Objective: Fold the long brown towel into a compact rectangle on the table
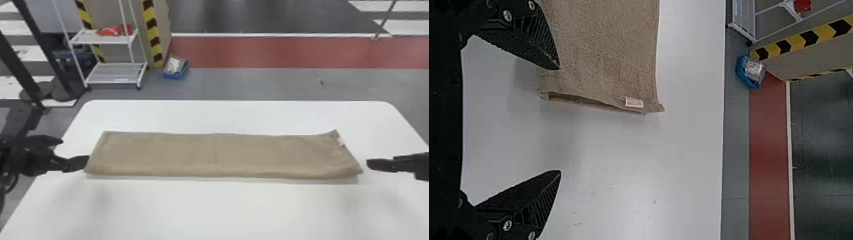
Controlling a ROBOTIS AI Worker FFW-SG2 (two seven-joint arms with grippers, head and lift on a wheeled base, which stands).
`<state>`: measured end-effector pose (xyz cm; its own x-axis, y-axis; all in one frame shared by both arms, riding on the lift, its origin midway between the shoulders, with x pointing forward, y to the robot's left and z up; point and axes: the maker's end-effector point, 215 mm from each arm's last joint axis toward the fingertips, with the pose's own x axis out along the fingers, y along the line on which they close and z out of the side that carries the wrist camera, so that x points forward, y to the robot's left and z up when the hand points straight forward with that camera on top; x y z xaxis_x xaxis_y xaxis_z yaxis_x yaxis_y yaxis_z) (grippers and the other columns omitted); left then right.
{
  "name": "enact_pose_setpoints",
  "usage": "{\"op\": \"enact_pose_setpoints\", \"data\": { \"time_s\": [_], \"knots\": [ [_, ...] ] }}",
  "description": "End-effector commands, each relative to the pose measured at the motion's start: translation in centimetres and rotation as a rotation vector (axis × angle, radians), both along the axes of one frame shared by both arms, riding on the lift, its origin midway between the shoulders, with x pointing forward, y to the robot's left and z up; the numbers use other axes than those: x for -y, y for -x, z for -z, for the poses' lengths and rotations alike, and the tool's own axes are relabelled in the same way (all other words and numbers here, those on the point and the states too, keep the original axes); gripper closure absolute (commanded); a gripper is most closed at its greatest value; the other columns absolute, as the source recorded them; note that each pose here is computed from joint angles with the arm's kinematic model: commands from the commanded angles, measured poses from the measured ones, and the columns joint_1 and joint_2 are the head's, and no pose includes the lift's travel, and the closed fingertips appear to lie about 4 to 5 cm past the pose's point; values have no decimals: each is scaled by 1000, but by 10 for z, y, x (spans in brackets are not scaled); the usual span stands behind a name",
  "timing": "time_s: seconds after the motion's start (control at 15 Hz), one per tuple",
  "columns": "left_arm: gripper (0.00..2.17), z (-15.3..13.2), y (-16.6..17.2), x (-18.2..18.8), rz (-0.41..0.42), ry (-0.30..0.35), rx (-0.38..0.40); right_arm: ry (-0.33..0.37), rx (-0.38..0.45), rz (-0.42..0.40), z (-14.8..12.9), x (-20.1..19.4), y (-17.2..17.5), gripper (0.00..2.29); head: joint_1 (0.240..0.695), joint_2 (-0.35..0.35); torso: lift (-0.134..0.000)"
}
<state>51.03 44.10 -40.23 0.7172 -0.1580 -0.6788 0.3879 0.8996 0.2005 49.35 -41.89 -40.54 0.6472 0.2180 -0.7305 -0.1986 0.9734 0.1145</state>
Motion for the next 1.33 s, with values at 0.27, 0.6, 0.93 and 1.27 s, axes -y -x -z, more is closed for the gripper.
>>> {"op": "enact_pose_setpoints", "data": {
  "time_s": [0.27, 0.6, 0.93, 1.27],
  "knots": [
    [66, 1, 1, -1, 2, -1, -3, -2, 3, -3, -2, -3, -2, 167, 695, 27, -124],
    [66, 0, 1, 0, 4, -2, -2, -7, 0, -2, 0, -4, -2, 191, 695, 29, -124],
    [66, 3, 2, 1, 5, -2, -8, -6, -4, -3, 2, -8, -2, 215, 695, 28, -124],
    [66, 6, 6, 4, 9, 2, -13, 20, -22, -43, 12, -32, -8, 221, 695, 42, -124]
  ]
}}
